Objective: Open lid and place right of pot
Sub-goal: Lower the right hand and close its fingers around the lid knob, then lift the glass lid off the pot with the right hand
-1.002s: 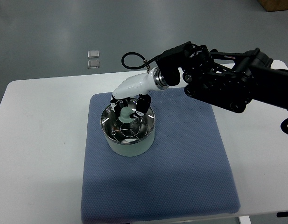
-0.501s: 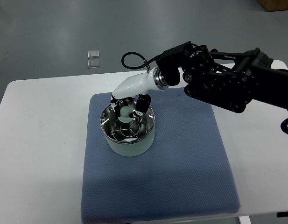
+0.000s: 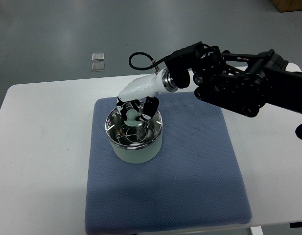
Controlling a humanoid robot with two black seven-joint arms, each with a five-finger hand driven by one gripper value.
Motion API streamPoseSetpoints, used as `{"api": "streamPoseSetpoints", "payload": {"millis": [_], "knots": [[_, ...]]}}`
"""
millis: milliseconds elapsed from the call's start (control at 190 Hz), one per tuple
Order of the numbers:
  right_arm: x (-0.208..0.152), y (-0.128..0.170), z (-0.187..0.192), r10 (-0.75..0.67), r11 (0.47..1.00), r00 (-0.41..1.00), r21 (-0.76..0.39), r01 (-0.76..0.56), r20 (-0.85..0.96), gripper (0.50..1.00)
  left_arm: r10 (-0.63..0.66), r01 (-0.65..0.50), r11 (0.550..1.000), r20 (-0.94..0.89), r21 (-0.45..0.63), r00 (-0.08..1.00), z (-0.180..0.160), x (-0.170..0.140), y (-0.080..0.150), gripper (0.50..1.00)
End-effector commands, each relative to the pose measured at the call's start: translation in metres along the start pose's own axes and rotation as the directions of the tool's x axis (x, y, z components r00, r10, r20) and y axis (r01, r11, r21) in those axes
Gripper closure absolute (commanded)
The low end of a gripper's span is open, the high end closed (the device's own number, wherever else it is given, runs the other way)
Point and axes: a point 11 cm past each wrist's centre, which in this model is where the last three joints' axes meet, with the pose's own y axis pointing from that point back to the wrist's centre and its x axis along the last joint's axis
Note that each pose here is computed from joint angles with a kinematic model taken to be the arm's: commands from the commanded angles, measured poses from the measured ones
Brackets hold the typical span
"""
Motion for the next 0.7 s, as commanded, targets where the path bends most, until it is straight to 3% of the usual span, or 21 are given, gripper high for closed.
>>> {"api": "streamPoseSetpoints", "payload": {"millis": [0,696], "knots": [[0.000,0.001,0.001,0.001,1.000,1.000,-0.002,-0.001,0.004,1.000,0.000,0.000,1.000,0.000,0.000,1.000,0.000,0.000,0.000,0.500],[0.018,0.029,0.016,0.049,0.999,0.998,0.002,-0.050,0.047,1.000,0.000,0.000,1.000,0.000,0.000,1.000,0.000,0.000,0.000,0.500]]}}
